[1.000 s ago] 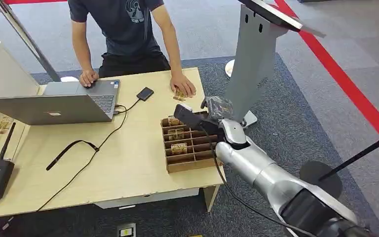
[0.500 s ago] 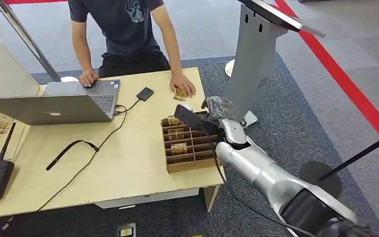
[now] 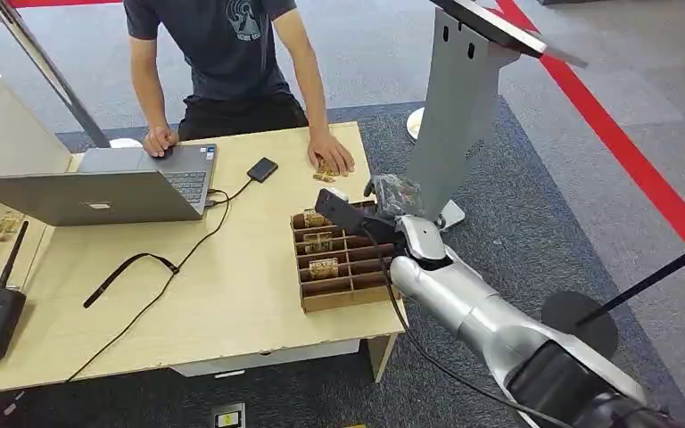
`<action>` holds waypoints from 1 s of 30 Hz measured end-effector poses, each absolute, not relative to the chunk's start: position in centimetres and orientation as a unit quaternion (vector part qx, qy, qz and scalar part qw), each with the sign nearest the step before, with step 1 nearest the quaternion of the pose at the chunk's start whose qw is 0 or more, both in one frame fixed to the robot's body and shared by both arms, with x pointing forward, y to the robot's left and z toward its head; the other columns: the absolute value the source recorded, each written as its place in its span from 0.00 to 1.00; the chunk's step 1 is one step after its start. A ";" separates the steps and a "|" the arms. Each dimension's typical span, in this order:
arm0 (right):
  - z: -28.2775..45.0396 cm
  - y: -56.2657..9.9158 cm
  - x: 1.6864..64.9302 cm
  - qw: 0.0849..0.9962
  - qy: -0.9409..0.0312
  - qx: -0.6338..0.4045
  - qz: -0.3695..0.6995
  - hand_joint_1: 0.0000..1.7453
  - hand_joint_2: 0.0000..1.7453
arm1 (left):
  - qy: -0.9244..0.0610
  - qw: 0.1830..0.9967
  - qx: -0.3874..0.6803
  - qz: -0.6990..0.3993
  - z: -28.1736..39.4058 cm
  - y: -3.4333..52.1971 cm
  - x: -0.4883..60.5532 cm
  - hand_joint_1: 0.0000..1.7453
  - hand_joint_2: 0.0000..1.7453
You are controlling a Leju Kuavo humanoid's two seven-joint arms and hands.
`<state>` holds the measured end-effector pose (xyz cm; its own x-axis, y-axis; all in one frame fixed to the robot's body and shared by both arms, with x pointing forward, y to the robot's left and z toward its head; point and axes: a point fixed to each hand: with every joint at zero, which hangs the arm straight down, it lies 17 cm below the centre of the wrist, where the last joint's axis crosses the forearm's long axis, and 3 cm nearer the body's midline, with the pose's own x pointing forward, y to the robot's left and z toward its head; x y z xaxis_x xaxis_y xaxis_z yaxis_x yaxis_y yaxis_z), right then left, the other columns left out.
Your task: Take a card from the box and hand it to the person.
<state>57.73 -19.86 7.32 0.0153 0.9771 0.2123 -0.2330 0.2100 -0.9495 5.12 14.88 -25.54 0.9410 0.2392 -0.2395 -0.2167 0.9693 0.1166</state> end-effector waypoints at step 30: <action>6.1 -18.7 56.6 0.591 -0.460 -0.403 0.526 0.56 1.00 | -0.036 0.989 -0.014 0.139 -26.6 18.0 11.3 0.00 1.00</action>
